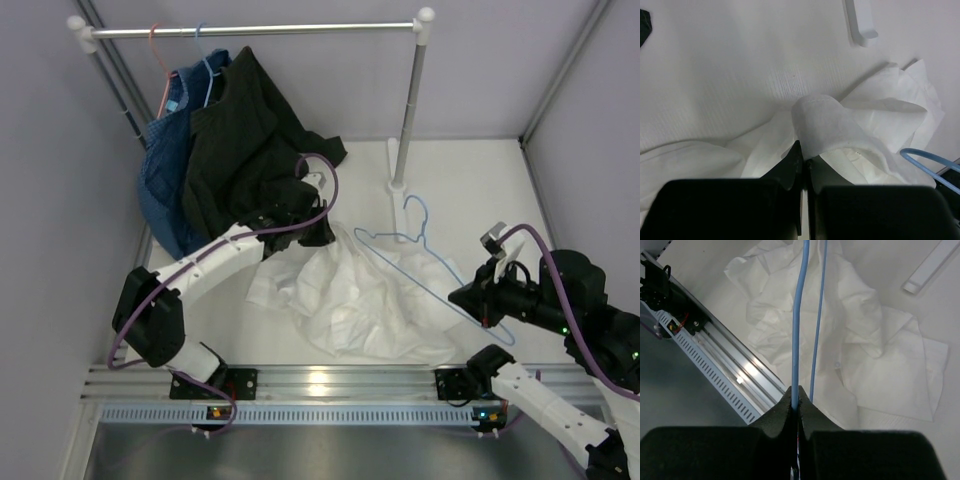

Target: Place the shirt on the hanger

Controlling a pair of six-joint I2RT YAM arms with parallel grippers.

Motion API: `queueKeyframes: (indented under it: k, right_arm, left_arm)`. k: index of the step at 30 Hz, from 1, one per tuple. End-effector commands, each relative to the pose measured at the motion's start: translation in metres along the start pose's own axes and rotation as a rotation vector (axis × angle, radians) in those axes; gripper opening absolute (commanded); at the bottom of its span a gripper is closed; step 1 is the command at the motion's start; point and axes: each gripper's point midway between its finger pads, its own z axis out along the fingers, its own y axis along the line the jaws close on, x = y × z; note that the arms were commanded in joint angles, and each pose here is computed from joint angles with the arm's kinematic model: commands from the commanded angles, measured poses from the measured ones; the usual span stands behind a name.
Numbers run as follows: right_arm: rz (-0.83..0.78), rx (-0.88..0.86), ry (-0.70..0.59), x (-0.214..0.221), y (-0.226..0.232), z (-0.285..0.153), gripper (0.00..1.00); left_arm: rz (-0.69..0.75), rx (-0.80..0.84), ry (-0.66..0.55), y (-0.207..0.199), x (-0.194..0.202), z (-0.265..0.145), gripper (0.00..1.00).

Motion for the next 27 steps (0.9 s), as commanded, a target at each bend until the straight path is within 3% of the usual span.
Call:
queueKeyframes:
  k: [1, 7, 18, 21, 27]
  right_arm:
    - [-0.002, -0.036, -0.014, -0.006, 0.008, -0.005, 0.0]
    - [0.009, -0.115, -0.014, -0.014, 0.02, 0.005, 0.0]
    - [0.03, -0.012, -0.013, -0.018, -0.003, 0.029, 0.0]
    - [0.024, 0.036, -0.006, -0.018, -0.014, 0.041, 0.0]
    - [0.021, -0.096, 0.039, -0.005, -0.003, 0.078, 0.0]
  left_arm:
    - [0.01, 0.069, -0.048, -0.02, -0.021, -0.009, 0.0]
    - [0.01, 0.091, -0.035, -0.024, -0.019, -0.009, 0.0]
    - [0.016, 0.16, -0.025, -0.036, -0.017, -0.024, 0.0]
    - [0.042, 0.231, 0.017, -0.046, -0.007, -0.034, 0.0]
    - [0.118, 0.377, 0.027, -0.069, 0.0, -0.079, 0.0]
